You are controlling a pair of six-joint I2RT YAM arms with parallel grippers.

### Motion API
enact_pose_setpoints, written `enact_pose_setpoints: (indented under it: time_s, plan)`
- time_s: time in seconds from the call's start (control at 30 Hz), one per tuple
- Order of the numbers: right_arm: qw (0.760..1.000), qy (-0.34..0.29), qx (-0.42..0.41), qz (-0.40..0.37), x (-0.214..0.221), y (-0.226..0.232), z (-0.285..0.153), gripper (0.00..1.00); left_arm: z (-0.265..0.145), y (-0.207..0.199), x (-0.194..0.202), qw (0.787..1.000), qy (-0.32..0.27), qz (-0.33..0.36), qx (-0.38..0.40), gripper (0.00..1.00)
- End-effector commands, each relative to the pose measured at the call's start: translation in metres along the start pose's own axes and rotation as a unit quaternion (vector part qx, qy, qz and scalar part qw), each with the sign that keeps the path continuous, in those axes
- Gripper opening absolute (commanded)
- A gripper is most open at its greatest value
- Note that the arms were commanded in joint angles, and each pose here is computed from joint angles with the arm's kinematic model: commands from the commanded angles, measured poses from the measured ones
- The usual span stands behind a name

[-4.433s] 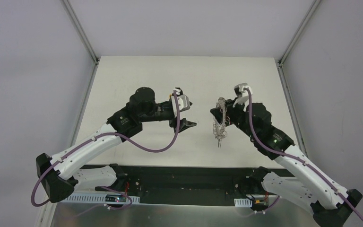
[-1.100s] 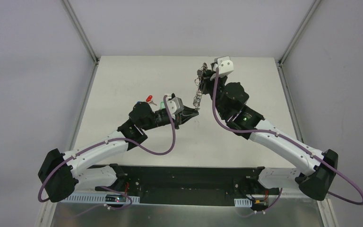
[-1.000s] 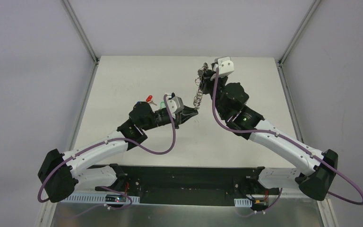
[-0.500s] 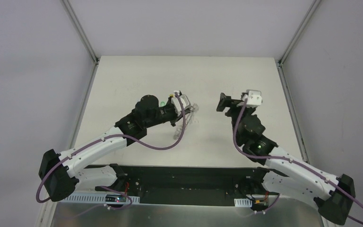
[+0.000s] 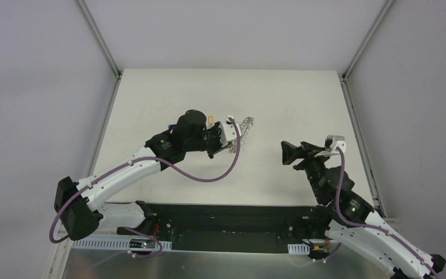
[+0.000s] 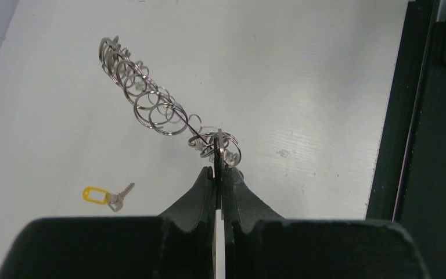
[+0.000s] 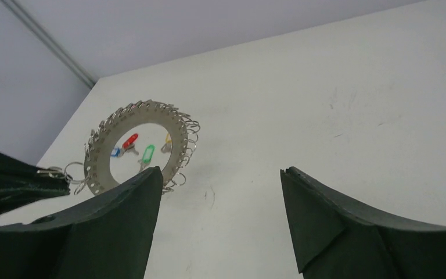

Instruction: Remove the keys from the keyring

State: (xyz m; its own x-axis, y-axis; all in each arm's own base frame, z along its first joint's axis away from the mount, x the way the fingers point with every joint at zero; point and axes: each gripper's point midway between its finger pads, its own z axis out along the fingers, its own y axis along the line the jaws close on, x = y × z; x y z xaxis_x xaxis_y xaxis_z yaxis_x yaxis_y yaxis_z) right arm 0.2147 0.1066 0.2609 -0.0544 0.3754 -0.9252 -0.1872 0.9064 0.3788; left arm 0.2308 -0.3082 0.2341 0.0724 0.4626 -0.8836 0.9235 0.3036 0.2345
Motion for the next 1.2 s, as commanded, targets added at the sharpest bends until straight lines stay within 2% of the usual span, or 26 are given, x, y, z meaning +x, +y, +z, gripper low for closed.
enact_pose_setpoints:
  time_s: [0.0, 0.13, 0.23, 0.47, 0.53, 0.6, 0.67, 0.9, 1.0, 1.17]
  plan:
    - [0.991, 0.074, -0.108, -0.013, 0.02, 0.036, -0.014, 0.8, -0.011, -0.002, -0.019, 0.999, -0.011, 0.043, 0.023, 0.0]
    - [0.973, 0.14, -0.177, -0.046, 0.042, 0.064, -0.019, 0.8, -0.012, -0.012, -0.015, 0.997, -0.005, 0.052, 0.052, 0.0]
    - [0.959, 0.174, -0.211, -0.068, 0.052, 0.081, -0.018, 0.8, -0.013, -0.036, -0.019, 0.992, -0.027, 0.044, 0.113, 0.0]
    - [0.965, 0.164, -0.184, -0.086, 0.046, 0.089, 0.008, 0.77, -0.022, -0.07, -0.028, 0.976, -0.065, 0.035, 0.205, 0.0]
    - [0.958, 0.176, -0.202, -0.1, 0.05, 0.097, 0.011, 0.75, -0.025, -0.077, -0.029, 0.971, -0.074, 0.035, 0.223, 0.0]
    - [0.939, 0.198, -0.26, -0.11, 0.057, 0.113, 0.003, 0.75, -0.028, -0.082, -0.031, 0.968, -0.081, 0.036, 0.235, 0.0]
    - [0.91, 0.225, -0.328, -0.117, 0.067, 0.13, -0.01, 0.76, -0.028, -0.081, -0.032, 0.968, -0.081, 0.036, 0.235, 0.0]
    - [0.846, 0.32, -0.415, -0.098, 0.106, 0.151, -0.038, 0.64, -0.024, -0.058, -0.03, 0.981, -0.066, 0.061, 0.169, 0.0]
    - [0.83, 0.342, -0.433, -0.083, 0.112, 0.155, -0.047, 0.61, -0.022, -0.048, -0.027, 0.986, -0.058, 0.067, 0.14, 0.0]
    - [0.827, 0.334, -0.447, -0.073, 0.111, 0.155, -0.055, 0.57, -0.023, -0.049, -0.028, 0.985, -0.065, 0.071, 0.142, 0.0]
